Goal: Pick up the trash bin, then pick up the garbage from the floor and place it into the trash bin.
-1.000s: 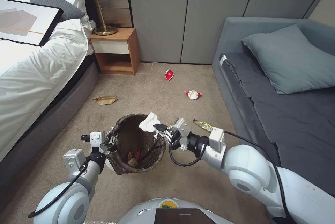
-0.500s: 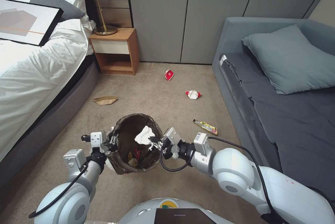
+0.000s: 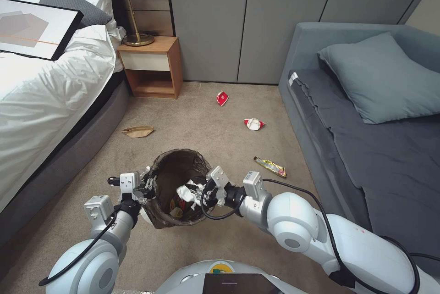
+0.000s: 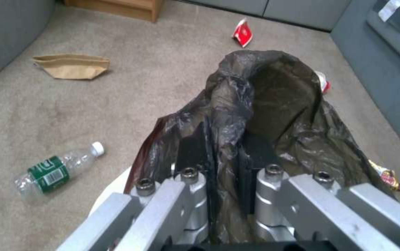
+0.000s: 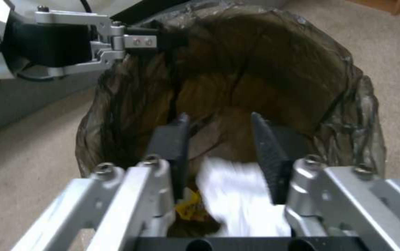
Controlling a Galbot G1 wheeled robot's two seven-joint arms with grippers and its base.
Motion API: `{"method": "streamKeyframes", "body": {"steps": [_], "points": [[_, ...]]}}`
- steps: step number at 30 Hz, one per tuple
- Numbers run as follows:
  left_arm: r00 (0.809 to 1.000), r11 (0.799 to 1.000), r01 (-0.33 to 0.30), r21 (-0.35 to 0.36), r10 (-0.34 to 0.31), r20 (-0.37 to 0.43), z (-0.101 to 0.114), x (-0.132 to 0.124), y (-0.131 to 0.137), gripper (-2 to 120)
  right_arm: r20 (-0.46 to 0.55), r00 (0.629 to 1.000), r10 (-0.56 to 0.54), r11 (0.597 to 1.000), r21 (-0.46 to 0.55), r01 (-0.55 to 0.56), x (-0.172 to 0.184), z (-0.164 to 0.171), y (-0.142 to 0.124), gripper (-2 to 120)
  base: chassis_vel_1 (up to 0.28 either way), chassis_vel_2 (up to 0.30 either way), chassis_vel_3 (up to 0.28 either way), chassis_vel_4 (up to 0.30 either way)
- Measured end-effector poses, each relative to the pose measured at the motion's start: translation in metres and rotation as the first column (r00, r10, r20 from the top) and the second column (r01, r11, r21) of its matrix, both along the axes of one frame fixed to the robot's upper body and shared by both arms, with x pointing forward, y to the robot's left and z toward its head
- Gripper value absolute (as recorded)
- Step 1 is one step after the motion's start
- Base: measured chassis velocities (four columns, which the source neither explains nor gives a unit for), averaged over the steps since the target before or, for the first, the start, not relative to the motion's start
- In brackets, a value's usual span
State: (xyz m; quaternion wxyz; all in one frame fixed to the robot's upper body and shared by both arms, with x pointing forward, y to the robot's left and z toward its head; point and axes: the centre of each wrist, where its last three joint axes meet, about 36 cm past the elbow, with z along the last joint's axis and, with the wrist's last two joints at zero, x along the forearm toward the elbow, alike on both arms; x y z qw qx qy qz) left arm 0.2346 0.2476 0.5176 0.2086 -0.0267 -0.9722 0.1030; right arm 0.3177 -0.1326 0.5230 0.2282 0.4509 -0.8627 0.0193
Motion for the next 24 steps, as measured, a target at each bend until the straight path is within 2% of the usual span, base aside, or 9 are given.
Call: {"method": "streamKeyframes", "body": {"steps": [1, 4, 5, 8, 9, 13, 15, 18, 24], "points": [[1.000, 1.000, 0.000, 0.000, 0.000, 0.000, 0.000, 0.000, 0.000, 8, 0.000, 1.000, 0.000, 1.000, 0.000, 0.000, 0.000, 0.000, 0.000, 39, 0.000, 0.000, 0.000, 0.000], [1.000, 1.000, 0.002, -0.005, -0.002, 0.001, 0.000, 0.000, 0.000, 8, -0.007, 1.000, 0.005, 1.000, 0.001, -0.005, 0.001, -0.002, 0.003, 53, 0.000, 0.000, 0.000, 0.000], [1.000, 1.000, 0.002, -0.005, -0.002, 0.001, 0.000, 0.000, 0.000, 8, -0.007, 1.000, 0.005, 1.000, 0.001, -0.005, 0.001, -0.002, 0.003, 53, 0.000, 0.000, 0.000, 0.000], [1.000, 1.000, 0.005, -0.011, -0.005, 0.001, 0.000, 0.000, -0.001, 8, -0.014, 1.000, 0.006, 1.000, 0.001, -0.006, 0.001, -0.005, 0.005, 68, 0.000, 0.000, 0.000, 0.000], [1.000, 1.000, 0.005, -0.011, -0.005, 0.001, 0.000, 0.000, -0.001, 8, -0.014, 1.000, 0.006, 1.000, 0.001, -0.006, 0.001, -0.005, 0.005, 68, 0.000, 0.000, 0.000, 0.000], [1.000, 1.000, 0.008, -0.012, -0.008, 0.002, 0.000, 0.001, -0.001, 8, -0.014, 1.000, 0.003, 1.000, 0.005, -0.002, 0.001, -0.005, 0.006, 82, 0.000, 0.000, 0.000, 0.000], [1.000, 1.000, 0.008, -0.009, -0.008, 0.002, 0.000, 0.001, -0.001, 8, -0.006, 1.000, -0.007, 1.000, 0.012, 0.007, 0.003, -0.003, 0.005, 93, 0.000, 0.000, 0.000, 0.000], [1.000, 1.000, 0.008, -0.008, -0.008, 0.002, 0.000, 0.001, -0.001, 8, 0.015, 1.000, -0.024, 0.999, 0.040, 0.024, 0.002, 0.004, 0.001, 99, 0.000, 0.000, 0.000, 0.000], [1.000, 1.000, 0.008, -0.008, -0.008, 0.001, 0.000, 0.001, -0.001, 8, 0.074, 0.995, -0.063, 0.990, 0.128, 0.053, -0.003, 0.022, -0.020, 100, 0.000, 0.000, 0.000, 0.000]]}}
